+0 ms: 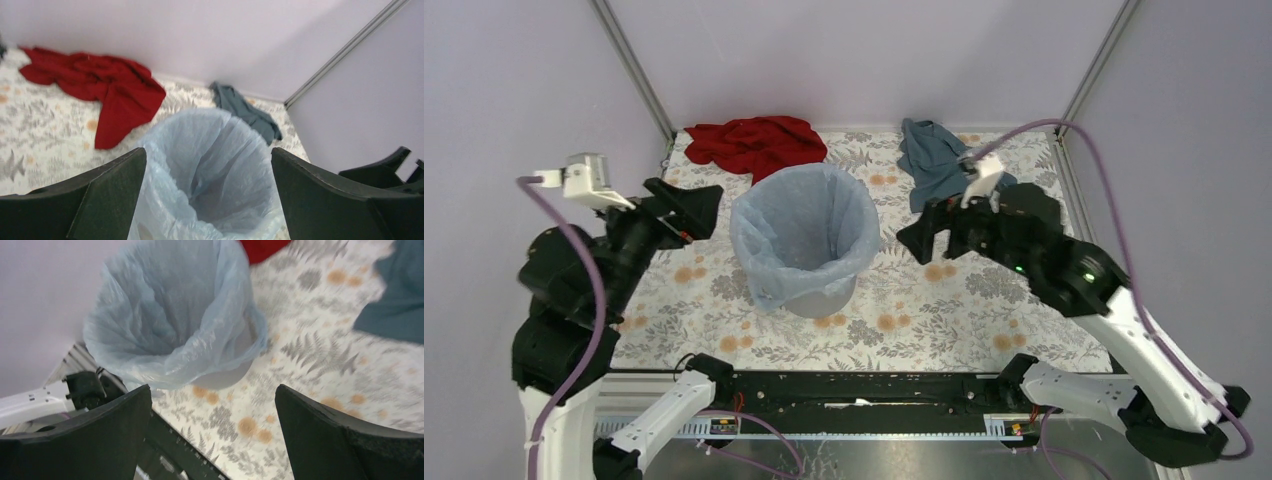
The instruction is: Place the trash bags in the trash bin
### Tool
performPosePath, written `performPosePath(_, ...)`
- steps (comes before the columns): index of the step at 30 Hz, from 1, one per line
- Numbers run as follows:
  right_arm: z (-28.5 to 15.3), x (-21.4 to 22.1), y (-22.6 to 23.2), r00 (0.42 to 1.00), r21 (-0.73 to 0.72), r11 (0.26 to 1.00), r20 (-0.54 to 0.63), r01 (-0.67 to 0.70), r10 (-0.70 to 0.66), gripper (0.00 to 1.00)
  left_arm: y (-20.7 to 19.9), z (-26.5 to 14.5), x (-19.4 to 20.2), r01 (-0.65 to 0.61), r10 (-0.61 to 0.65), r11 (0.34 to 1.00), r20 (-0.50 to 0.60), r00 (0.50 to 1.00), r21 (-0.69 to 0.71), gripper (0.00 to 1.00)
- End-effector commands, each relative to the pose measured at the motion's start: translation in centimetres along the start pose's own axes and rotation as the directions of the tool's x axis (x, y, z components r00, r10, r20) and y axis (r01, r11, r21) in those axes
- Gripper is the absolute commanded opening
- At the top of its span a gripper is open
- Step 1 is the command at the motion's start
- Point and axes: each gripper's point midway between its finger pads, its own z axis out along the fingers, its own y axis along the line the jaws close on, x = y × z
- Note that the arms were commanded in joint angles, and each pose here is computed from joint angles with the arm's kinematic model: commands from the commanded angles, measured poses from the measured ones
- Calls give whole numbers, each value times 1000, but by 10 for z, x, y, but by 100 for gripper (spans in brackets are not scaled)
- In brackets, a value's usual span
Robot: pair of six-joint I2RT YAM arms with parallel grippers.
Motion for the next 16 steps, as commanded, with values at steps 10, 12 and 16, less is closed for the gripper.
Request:
performPosePath(10, -171, -105, -31, 846, 204, 979, 523, -5, -105, 100, -26, -60, -102, -93, 71, 994, 322, 944, 52, 99)
performPosePath(12, -174, -105, -33, 842, 208, 978, 530, -13, -101, 100, -25, -57, -102, -96, 78, 994, 318, 945, 43, 99)
performPosePath(16, -172, -101, -38, 842, 227, 974, 530, -19, -107, 100, -24, -55, -101, -90, 75, 995, 312, 947, 34, 99)
